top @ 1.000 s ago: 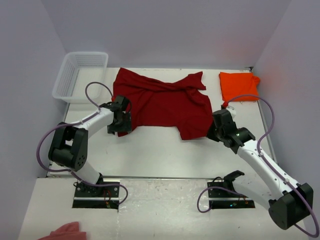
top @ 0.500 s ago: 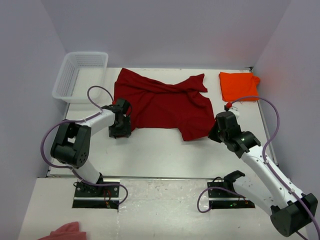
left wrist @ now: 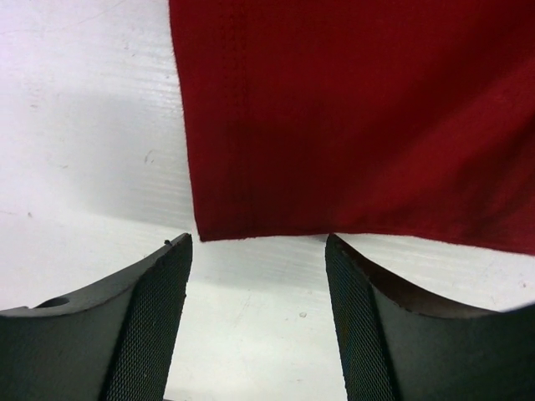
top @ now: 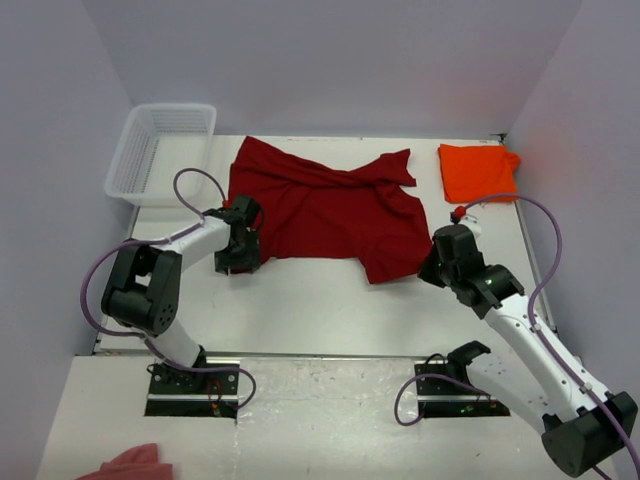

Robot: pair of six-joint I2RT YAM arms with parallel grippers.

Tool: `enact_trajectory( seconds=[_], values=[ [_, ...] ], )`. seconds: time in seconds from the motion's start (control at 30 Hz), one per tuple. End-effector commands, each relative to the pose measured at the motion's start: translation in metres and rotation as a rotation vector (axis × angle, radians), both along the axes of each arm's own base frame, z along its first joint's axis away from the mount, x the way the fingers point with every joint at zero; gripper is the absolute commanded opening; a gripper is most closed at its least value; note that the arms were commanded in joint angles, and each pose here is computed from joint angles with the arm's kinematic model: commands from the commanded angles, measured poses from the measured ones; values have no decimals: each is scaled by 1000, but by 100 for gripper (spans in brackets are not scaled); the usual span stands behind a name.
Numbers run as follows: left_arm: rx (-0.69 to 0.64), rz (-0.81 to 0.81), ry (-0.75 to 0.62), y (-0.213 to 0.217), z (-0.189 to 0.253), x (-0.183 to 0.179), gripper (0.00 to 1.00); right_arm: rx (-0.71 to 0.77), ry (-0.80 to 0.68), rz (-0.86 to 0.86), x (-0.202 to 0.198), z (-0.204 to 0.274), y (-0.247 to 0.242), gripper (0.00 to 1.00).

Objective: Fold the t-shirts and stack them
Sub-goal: Flatten out the tshirt

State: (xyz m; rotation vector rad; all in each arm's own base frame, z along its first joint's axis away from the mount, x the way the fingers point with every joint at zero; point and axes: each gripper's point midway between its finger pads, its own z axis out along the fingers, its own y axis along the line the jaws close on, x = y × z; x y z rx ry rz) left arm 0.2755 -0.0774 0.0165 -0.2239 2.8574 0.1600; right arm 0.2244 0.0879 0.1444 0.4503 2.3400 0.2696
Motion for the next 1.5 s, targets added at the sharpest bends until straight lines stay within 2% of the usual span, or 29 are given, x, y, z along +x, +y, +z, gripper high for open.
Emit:
enact_trajectory(
  seconds=[0.0,0.3,0.5,0.93,1.03,1.07,1.17,1.33,1.47],
  values=[
    [9,30,-46,5,19,-2,66,-9,-33,0,5,15,-1,0],
    [-9,42,-88,11,34,-6,66,-12,-43,-2,5,19,-2,0],
    [-41,62,-68,20,24,4,60,-12,-58,0,2,24,-4,0],
    [-68,48,-3,19,-6,2,57,-8,-56,-2,-1,25,-5,0],
    [-55,55,18,24,-13,-3,47,-6,-64,-3,-1,26,-6,0],
    [-63,57,24,25,-16,-5,38,-8,-65,-6,-1,26,-6,0],
    [-62,61,29,26,-20,-7,26,-8,-63,-6,-1,26,-6,0],
    [-65,64,25,27,-20,-6,22,-10,-56,-6,-1,24,-6,0],
    [-50,67,9,30,-14,-2,12,-23,-47,-7,0,21,-7,0]
  ],
)
